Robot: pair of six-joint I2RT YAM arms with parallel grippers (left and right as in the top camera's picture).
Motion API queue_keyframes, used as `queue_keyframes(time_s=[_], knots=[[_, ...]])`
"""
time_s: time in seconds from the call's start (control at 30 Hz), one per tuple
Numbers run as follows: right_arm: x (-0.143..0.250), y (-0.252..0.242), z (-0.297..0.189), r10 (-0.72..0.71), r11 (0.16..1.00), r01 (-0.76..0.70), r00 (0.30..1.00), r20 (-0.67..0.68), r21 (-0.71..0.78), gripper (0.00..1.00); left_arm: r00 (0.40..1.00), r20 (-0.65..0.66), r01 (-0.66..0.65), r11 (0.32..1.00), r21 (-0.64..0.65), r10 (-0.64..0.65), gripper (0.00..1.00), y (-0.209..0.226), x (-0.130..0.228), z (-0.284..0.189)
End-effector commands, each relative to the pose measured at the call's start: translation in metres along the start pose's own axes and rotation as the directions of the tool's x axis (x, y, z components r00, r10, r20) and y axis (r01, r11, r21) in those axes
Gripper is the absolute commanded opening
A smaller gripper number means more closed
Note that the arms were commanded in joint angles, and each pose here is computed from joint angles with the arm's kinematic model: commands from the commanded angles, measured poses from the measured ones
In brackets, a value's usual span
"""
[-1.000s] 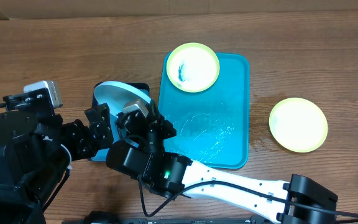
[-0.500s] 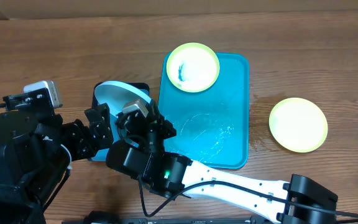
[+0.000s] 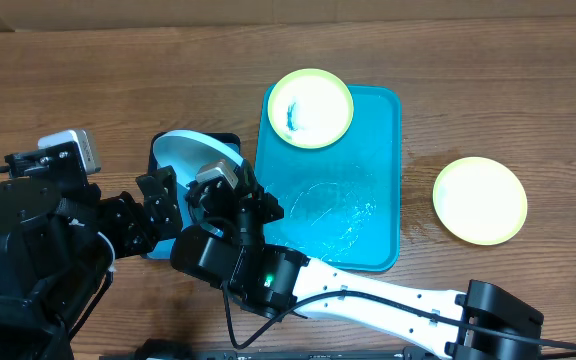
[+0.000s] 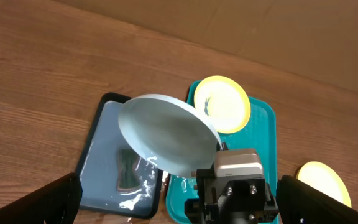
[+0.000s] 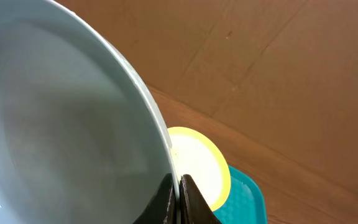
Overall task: Clean dirty plates on tray and stack at the side
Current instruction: 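Lift the light-blue plate with the right gripper and tilt it over the soapy tray, then carry the light-blue plate right and stack it on the yellow plate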
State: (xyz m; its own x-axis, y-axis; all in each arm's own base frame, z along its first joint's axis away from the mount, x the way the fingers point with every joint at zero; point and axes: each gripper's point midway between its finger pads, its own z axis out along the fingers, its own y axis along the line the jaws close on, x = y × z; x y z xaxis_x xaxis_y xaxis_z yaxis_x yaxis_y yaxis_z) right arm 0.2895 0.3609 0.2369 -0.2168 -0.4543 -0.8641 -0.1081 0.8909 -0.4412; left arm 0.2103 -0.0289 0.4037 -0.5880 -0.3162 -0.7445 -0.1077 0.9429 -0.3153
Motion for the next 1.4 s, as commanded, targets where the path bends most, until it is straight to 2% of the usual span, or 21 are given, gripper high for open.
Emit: queue_keyframes(time_s=[0.0, 0.07, 0.13, 0.17, 0.23, 0.3, 0.4, 0.47, 0.5, 0.67, 0.8, 0.87, 0.93, 1.0, 1.07, 1.13, 1.23, 1.37], knots=[[-0.020, -0.019, -0.007, 0.039, 0.999, -0.040, 0.999, 0.031, 0.035, 0.04, 1.000, 0.022, -0.019, 1.000, 0.009, 0.019, 1.00, -0.002, -0.005, -0.005], [-0.022, -0.028, -0.004, 0.060, 0.995, -0.063, 0.997, 0.039, 0.074, 0.04, 1.000, 0.022, -0.019, 1.000, 0.009, 0.019, 1.00, -0.002, -0.005, -0.005], [-0.025, -0.013, -0.004, 0.082, 0.997, -0.081, 0.996, 0.038, -0.010, 0.04, 1.000, 0.023, -0.019, 1.000, 0.009, 0.019, 1.00, -0.002, -0.005, -0.005], [-0.025, -0.005, -0.007, 0.038, 0.998, -0.037, 0.998, 0.039, -0.047, 0.04, 0.999, 0.026, -0.019, 1.000, 0.011, 0.019, 1.00, -0.002, -0.006, -0.005], [-0.027, -0.009, -0.009, -0.036, 0.999, 0.037, 0.998, 0.050, -0.013, 0.04, 0.999, 0.026, -0.019, 1.000, 0.010, 0.019, 1.00, -0.002, -0.006, -0.005], [-0.029, -0.013, -0.009, 0.036, 0.999, -0.037, 0.998, 0.055, 0.004, 0.04, 1.000, 0.025, -0.019, 1.000, 0.010, 0.019, 1.00, -0.002, -0.006, -0.005], [-0.030, -0.007, -0.012, -0.023, 1.000, 0.024, 0.998, 0.060, -0.020, 0.04, 0.999, 0.028, -0.019, 1.000, 0.011, 0.019, 1.00, -0.002, -0.007, -0.005], [-0.033, -0.018, -0.009, 0.016, 0.999, -0.019, 0.998, 0.065, 0.034, 0.04, 0.999, 0.027, -0.019, 1.000, 0.011, 0.019, 1.00, -0.002, -0.006, -0.005], [-0.033, -0.014, -0.009, 0.040, 0.999, -0.041, 0.997, 0.067, 0.011, 0.04, 0.999, 0.027, -0.019, 1.000, 0.011, 0.019, 1.00, -0.002, -0.006, -0.005], [-0.033, -0.013, -0.009, 0.021, 1.000, -0.021, 0.998, 0.067, 0.006, 0.04, 0.999, 0.030, -0.019, 1.000, 0.012, 0.019, 1.00, -0.003, -0.007, -0.005], [-0.022, -0.020, 0.005, 0.241, 0.970, -0.242, 0.970, 0.027, 0.006, 0.04, 0.999, 0.030, -0.019, 1.000, 0.012, 0.019, 1.00, -0.003, -0.007, -0.005], [-0.002, -0.004, 0.018, 0.375, 0.919, -0.383, 0.922, -0.098, -0.096, 0.04, 0.999, 0.029, -0.019, 1.000, 0.012, 0.019, 1.00, -0.002, -0.007, -0.005], [0.018, 0.014, 0.028, 0.473, 0.833, -0.526, 0.838, -0.271, -0.173, 0.04, 0.999, 0.029, -0.019, 1.000, 0.012, 0.019, 1.00, -0.002, -0.007, -0.005], [0.038, 0.025, 0.038, 0.553, 0.701, -0.690, 0.685, -0.475, -0.178, 0.04, 0.999, 0.030, -0.020, 1.000, 0.012, 0.019, 1.00, -0.002, -0.007, -0.005], [0.038, 0.025, 0.043, 0.557, 0.619, -0.761, 0.600, -0.574, -0.194, 0.04, 0.999, 0.030, -0.019, 1.000, 0.012, 0.019, 1.00, -0.003, -0.007, -0.005], [0.028, 0.012, 0.046, 0.548, 0.533, -0.815, 0.536, -0.642, -0.226, 0.04, 0.999, 0.029, -0.020, 1.000, 0.011, 0.019, 1.00, -0.002, -0.007, -0.005], [0.009, -0.033, 0.050, 0.581, 0.442, -0.868, 0.470, -0.665, -0.227, 0.04, 0.999, 0.029, -0.020, 1.000, 0.011, 0.019, 1.00, -0.002, -0.007, -0.005], [0.018, -0.134, 0.059, 0.697, 0.419, -0.904, 0.380, -0.608, -0.084, 0.04, 0.999, 0.028, -0.020, 1.000, 0.011, 0.019, 1.00, -0.002, -0.007, -0.005]])
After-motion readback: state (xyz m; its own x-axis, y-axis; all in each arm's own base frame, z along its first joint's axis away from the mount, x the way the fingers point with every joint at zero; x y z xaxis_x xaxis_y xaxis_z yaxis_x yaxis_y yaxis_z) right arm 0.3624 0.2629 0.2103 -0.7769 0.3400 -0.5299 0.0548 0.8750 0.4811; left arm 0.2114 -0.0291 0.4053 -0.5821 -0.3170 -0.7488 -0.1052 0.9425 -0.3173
